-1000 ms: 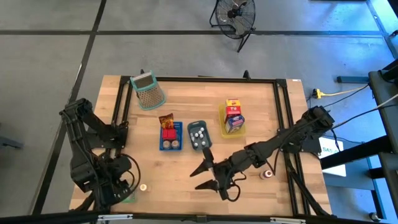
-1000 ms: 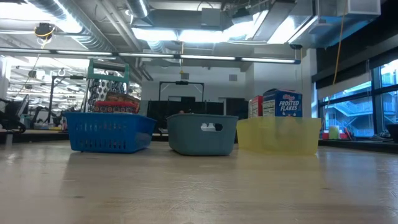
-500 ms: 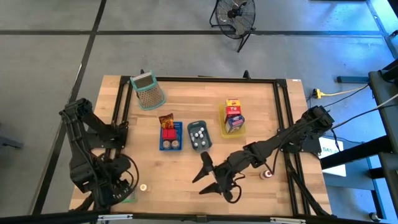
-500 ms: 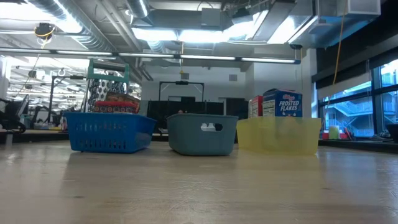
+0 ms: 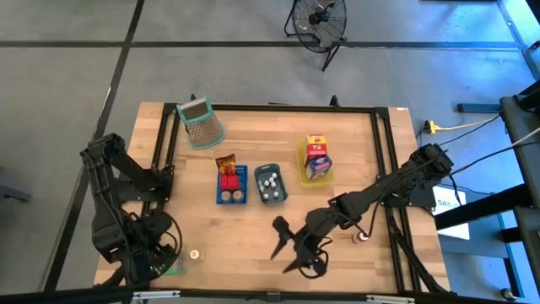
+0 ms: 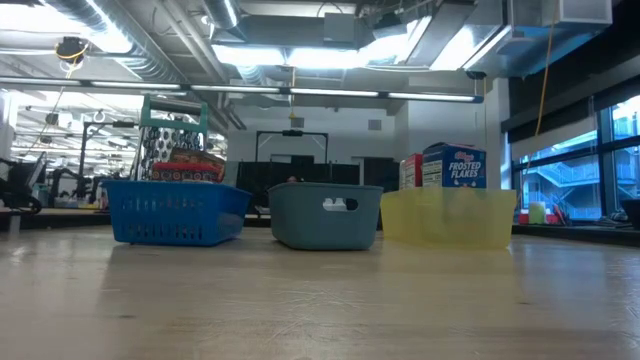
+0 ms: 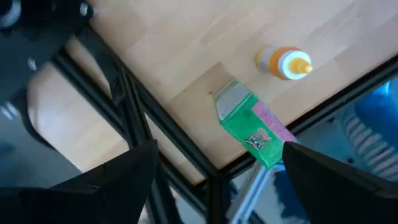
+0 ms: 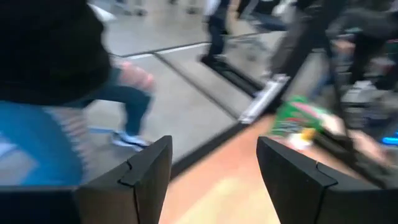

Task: Pick & Place Kitchen Items
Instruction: Put the green cereal box into the yellow bin

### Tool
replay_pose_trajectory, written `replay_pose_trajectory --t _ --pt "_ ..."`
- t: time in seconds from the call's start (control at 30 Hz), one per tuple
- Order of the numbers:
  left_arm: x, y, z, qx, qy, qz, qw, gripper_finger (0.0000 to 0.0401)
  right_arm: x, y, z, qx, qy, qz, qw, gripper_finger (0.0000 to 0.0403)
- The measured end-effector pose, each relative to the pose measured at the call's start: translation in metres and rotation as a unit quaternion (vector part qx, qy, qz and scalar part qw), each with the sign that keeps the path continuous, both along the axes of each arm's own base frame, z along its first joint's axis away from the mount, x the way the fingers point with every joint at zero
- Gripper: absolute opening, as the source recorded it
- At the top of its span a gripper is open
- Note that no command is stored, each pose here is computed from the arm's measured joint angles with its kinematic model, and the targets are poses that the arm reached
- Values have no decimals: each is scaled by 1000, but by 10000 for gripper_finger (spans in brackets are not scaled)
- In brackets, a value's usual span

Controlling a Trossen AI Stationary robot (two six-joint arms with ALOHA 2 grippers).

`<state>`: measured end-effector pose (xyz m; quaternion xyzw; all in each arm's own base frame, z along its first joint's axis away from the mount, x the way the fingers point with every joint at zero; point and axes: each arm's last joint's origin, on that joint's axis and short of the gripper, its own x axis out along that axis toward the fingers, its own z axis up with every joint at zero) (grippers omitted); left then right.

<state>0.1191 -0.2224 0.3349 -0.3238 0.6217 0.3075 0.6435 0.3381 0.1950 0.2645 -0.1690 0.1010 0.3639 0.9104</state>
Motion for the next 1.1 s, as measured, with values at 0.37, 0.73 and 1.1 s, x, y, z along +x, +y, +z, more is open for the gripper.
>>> replay_pose_trajectory --t 0.37,0.73,1.1 --pt "10 -26 -5 -80 -57 32 995 347 -25 29 -8 31 89 142 985 236" --pt "26 -61 -27 -156 -5 37 987 346 -52 63 -8 28 93 197 976 236" --pt "33 -36 -30 -66 23 113 991 346 -63 75 -8 28 99 215 971 236"
